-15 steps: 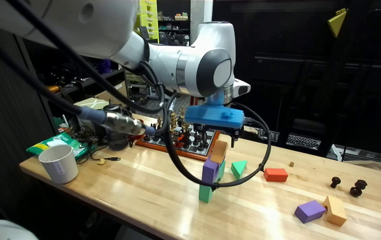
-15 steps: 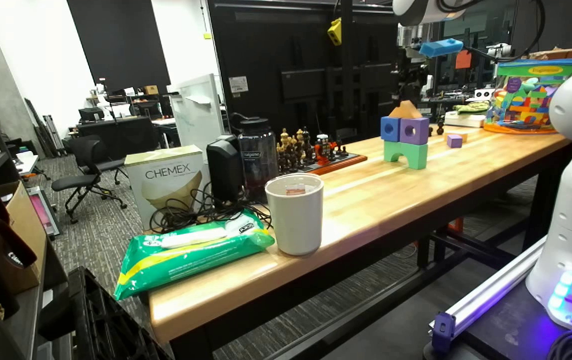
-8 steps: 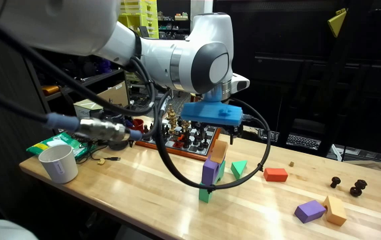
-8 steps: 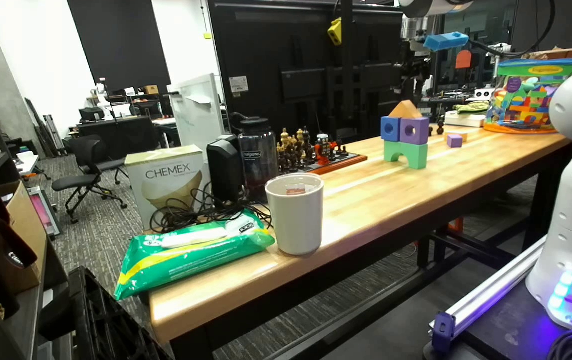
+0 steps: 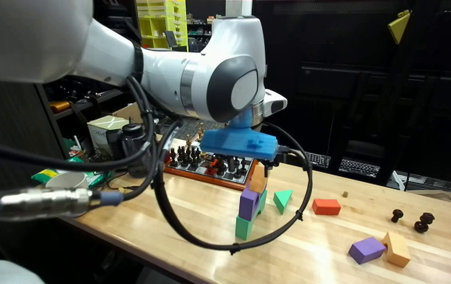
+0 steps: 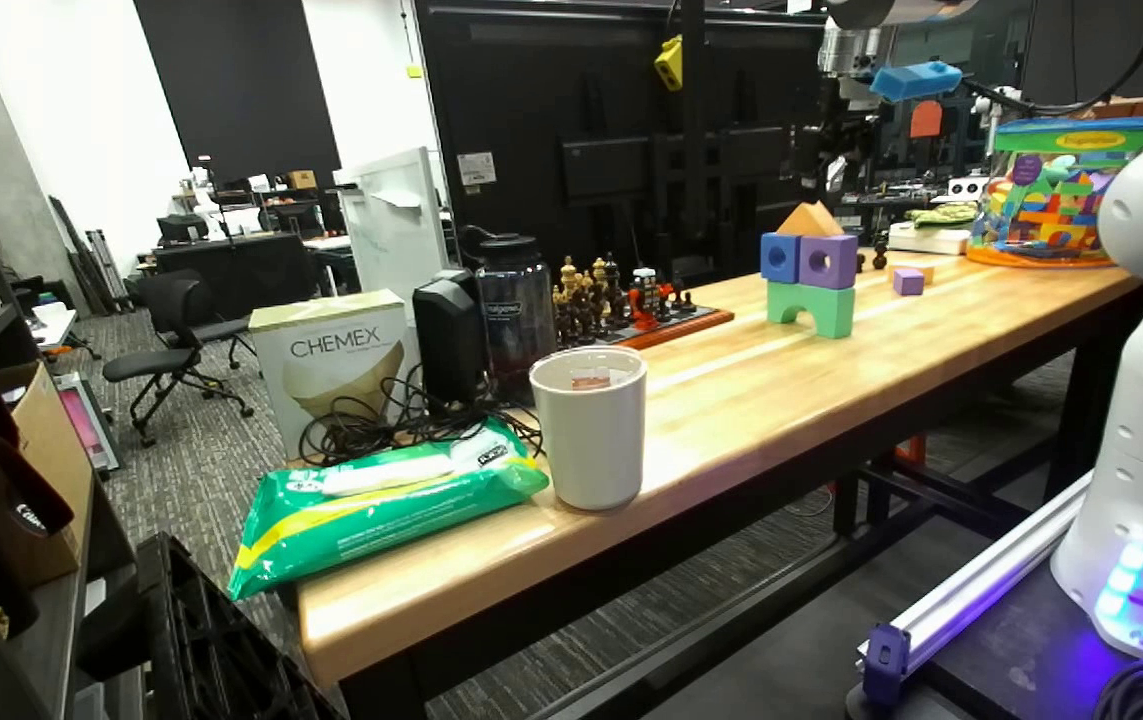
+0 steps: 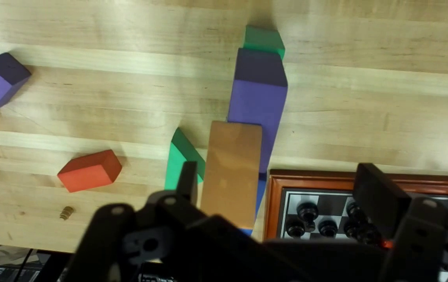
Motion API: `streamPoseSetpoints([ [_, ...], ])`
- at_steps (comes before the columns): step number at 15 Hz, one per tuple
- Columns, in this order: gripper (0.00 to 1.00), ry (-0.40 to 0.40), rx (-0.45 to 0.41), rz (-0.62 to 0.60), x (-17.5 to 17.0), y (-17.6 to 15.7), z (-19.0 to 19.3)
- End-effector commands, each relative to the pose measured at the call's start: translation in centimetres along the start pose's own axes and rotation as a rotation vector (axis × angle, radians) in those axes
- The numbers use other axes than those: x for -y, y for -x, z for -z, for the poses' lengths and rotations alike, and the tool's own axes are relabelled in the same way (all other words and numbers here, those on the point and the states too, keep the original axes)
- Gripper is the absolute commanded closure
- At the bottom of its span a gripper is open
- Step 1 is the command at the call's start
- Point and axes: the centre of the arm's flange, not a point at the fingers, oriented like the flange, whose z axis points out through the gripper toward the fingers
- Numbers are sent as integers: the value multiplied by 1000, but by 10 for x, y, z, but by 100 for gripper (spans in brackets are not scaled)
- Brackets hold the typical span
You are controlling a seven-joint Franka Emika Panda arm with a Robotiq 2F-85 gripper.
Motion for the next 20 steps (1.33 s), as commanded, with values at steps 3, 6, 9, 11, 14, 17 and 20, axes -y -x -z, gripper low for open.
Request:
streamPoseSetpoints([
  [3,0,13,-96,14,13,42,8],
  [6,0,25,-155,11,19,53,4],
  [9,0,46,-231,-9,24,64,-2],
  [11,0,60,-285,-30,26,72,-7],
  [14,0,80,-368,-63,24,77,-5],
  [17,0,98,-440,-90,22,74,-1],
  [20,0,107,-476,-106,21,74,2],
])
